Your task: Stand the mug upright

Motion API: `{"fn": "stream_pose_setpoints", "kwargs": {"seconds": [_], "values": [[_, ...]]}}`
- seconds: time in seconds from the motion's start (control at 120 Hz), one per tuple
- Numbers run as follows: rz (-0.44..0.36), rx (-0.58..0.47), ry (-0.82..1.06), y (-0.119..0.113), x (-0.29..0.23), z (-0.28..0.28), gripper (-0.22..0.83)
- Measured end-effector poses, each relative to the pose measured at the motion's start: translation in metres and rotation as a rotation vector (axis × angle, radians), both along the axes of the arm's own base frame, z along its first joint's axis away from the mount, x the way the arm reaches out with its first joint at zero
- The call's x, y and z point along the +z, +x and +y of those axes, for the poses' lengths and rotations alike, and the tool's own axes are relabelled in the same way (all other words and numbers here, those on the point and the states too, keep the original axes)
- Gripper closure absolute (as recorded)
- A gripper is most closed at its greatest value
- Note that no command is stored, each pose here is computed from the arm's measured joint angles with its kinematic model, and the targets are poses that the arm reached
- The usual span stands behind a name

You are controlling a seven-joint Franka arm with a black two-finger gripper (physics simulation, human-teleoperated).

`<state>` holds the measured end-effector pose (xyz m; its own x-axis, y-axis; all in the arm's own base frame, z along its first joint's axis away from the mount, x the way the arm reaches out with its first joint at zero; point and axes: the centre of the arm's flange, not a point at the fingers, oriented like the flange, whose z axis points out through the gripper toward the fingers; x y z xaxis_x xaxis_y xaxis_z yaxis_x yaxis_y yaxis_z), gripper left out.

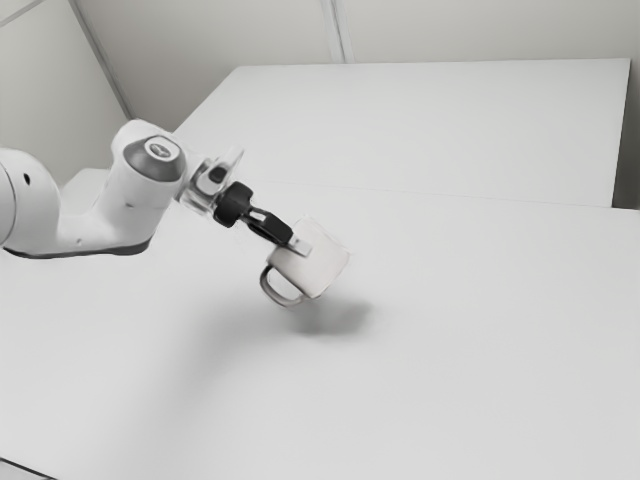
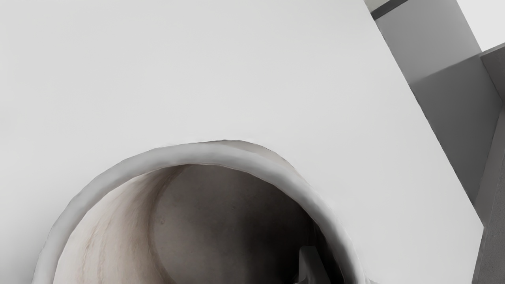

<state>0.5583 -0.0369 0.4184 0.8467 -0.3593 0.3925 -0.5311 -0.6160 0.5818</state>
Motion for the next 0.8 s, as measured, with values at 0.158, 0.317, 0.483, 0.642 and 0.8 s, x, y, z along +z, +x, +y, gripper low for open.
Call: {"fn": "stream_pose_setpoints", "kwargs": {"seconds": [0.158,0.317,0.483,0.642,0.8], "values": [[0.001,-0.048,0.345,0.008,0.03,0.019,0.78],[0.022,-0.012,0.565,0.01,0.04,0.034,0.78],[0.05,0.06,0.67,0.007,0.021,0.035,0.78],[0.056,0.145,0.701,-0.007,-0.01,0.03,0.78],[0.081,0.22,0.707,-0.018,-0.039,0.026,0.78]]}}
